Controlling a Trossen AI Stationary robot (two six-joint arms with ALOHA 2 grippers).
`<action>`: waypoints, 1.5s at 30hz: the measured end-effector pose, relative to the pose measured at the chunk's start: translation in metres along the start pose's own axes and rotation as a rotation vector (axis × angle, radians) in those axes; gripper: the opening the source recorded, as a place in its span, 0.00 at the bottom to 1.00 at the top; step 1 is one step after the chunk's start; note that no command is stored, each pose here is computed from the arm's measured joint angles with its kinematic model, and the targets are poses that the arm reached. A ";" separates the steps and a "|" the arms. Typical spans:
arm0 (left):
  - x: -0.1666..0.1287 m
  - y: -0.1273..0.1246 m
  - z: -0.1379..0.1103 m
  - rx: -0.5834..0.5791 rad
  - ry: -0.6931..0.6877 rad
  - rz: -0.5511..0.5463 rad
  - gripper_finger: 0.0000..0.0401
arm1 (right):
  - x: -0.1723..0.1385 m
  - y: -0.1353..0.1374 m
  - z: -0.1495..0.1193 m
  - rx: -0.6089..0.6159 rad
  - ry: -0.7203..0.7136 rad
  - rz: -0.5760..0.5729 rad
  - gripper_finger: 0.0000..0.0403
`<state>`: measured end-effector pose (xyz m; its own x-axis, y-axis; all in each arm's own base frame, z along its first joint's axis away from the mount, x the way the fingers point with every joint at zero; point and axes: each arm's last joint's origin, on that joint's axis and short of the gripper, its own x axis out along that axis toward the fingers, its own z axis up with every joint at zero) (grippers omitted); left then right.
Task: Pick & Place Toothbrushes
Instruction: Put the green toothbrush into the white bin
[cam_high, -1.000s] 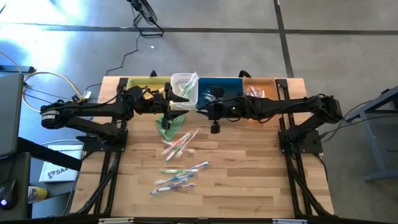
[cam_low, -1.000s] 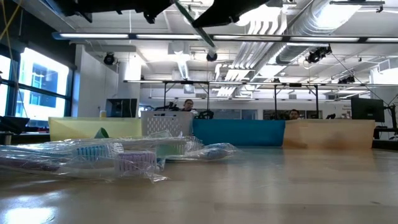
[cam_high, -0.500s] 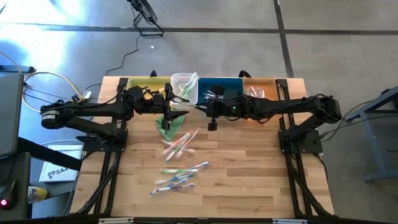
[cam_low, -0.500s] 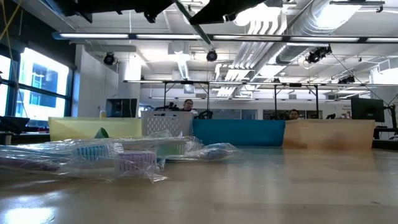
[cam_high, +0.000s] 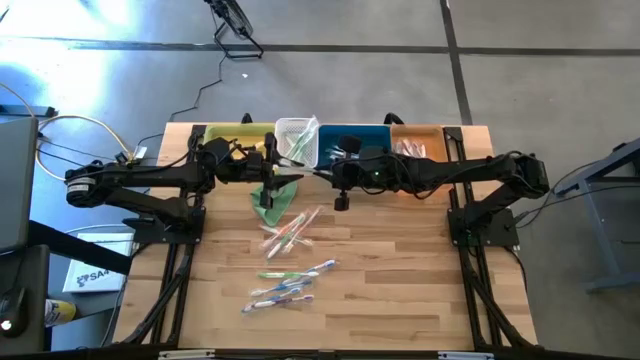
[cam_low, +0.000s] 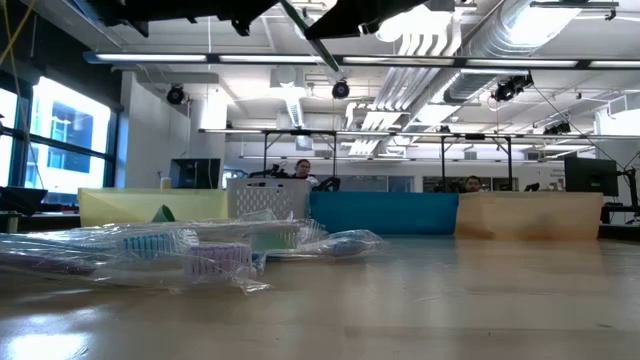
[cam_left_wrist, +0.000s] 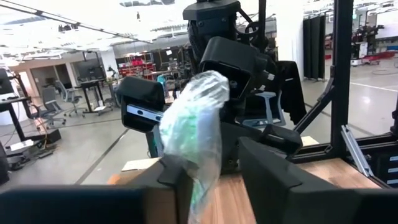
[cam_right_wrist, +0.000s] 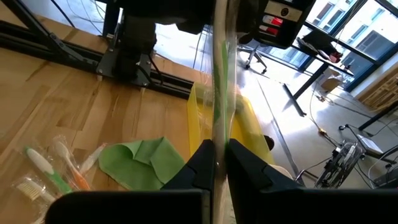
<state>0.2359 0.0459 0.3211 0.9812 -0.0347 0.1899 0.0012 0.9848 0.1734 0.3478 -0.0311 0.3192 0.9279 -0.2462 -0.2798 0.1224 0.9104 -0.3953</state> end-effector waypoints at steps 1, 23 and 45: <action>0.000 0.000 0.000 0.000 0.000 0.000 0.26 | 0.000 0.000 0.000 0.000 0.000 0.000 0.04; 0.000 0.000 -0.001 0.047 0.016 0.002 0.02 | 0.000 0.001 -0.001 -0.004 0.008 0.005 0.05; -0.019 0.048 -0.014 0.024 0.129 0.154 0.02 | -0.029 0.025 -0.003 -0.032 0.248 -0.090 0.60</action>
<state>0.2196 0.0962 0.3120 0.9861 0.1392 0.0907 -0.1534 0.9725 0.1753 0.3229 -0.0018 0.3147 0.7986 -0.4035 -0.4466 0.1856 0.8709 -0.4550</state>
